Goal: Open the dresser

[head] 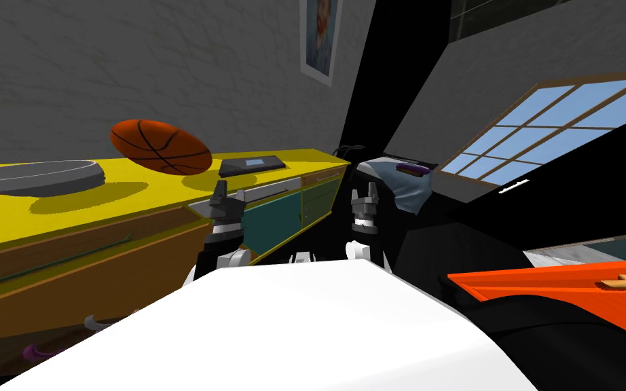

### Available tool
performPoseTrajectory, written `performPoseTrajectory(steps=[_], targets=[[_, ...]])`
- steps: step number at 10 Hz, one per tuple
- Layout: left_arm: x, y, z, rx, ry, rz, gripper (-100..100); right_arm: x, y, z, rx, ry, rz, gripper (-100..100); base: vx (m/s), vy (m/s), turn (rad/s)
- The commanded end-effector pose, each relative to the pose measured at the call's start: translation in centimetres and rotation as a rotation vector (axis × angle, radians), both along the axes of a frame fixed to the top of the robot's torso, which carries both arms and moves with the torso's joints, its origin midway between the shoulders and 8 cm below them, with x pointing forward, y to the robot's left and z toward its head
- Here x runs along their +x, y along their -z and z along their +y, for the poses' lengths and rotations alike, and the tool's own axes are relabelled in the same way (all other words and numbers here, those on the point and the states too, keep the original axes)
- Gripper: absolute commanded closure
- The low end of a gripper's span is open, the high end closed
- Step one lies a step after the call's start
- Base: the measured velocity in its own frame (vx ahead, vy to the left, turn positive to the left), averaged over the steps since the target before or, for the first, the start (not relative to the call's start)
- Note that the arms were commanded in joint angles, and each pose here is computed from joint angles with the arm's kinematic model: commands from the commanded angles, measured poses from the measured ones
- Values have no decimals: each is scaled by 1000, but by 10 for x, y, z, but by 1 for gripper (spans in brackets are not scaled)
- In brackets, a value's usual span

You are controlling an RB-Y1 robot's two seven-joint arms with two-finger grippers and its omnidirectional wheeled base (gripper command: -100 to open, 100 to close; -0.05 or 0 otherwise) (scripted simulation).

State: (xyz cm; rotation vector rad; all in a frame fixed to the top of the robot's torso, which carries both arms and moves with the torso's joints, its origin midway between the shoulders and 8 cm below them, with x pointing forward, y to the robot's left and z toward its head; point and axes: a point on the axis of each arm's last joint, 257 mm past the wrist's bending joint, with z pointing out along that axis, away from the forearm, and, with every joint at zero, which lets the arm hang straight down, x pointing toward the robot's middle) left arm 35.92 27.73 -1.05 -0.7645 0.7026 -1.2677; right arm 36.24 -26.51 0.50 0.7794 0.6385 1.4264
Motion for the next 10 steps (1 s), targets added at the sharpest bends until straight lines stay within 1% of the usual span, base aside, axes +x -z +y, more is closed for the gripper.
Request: performPoseTrajectory(steps=[1,3,5,7,8,9,10], targets=[[3,6,-3,31,17,15,-100,0,0,0,0,0,0,0,10,-12,2],[10,18,-6,71,38,43,-100,0,0,0,0,0,1,0,13,-30,4],[19,36,-7,102,51,79,-100,0,0,0,0,0,1,0,30,-47,8],[28,55,-6,125,57,114,-100,0,0,0,0,0,1,0,40,-63,8],[29,58,-5,124,57,119,-100,0,0,0,0,0,1,0,20,-43,3],[34,70,-4,132,57,141,-100,0,0,0,0,0,1,0,19,-44,3],[38,75,-4,141,58,146,-100,0,0,0,0,0,1,0,25,-75,9]])
